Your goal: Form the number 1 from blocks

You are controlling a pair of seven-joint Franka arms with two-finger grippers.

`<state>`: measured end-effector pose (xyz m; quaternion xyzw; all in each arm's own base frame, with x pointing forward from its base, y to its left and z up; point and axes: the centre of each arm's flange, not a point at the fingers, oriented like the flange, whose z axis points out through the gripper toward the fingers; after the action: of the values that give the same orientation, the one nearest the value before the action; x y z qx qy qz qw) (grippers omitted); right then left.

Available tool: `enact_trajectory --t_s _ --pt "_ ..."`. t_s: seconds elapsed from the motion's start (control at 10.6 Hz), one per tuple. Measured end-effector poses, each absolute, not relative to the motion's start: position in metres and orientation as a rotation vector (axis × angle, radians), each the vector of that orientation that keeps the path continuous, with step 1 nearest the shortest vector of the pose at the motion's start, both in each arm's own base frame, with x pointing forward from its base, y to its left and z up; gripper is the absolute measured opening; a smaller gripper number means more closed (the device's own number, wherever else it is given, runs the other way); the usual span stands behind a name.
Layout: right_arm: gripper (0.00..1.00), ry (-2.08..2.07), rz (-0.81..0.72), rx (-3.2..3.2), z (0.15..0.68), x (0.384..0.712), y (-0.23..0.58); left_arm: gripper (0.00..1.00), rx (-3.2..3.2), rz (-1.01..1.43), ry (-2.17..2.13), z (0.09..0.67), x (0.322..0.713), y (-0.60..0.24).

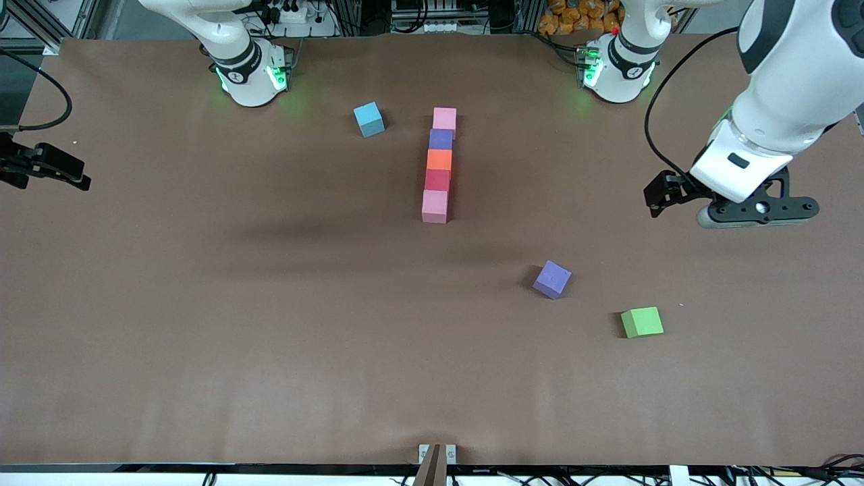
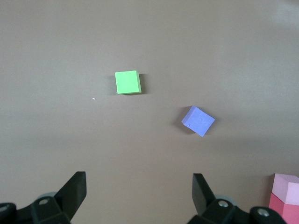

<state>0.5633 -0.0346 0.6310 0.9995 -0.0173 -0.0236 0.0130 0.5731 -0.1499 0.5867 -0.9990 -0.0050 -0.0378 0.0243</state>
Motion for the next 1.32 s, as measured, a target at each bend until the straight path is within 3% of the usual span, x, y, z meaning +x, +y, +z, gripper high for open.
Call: enact_trajectory --t_s 1.32 --pt "1.00 -0.047 -0.074 3.114 0.631 0.563 -0.033 1.00 -3.113 -0.103 0.014 0.610 0.570 -0.070"
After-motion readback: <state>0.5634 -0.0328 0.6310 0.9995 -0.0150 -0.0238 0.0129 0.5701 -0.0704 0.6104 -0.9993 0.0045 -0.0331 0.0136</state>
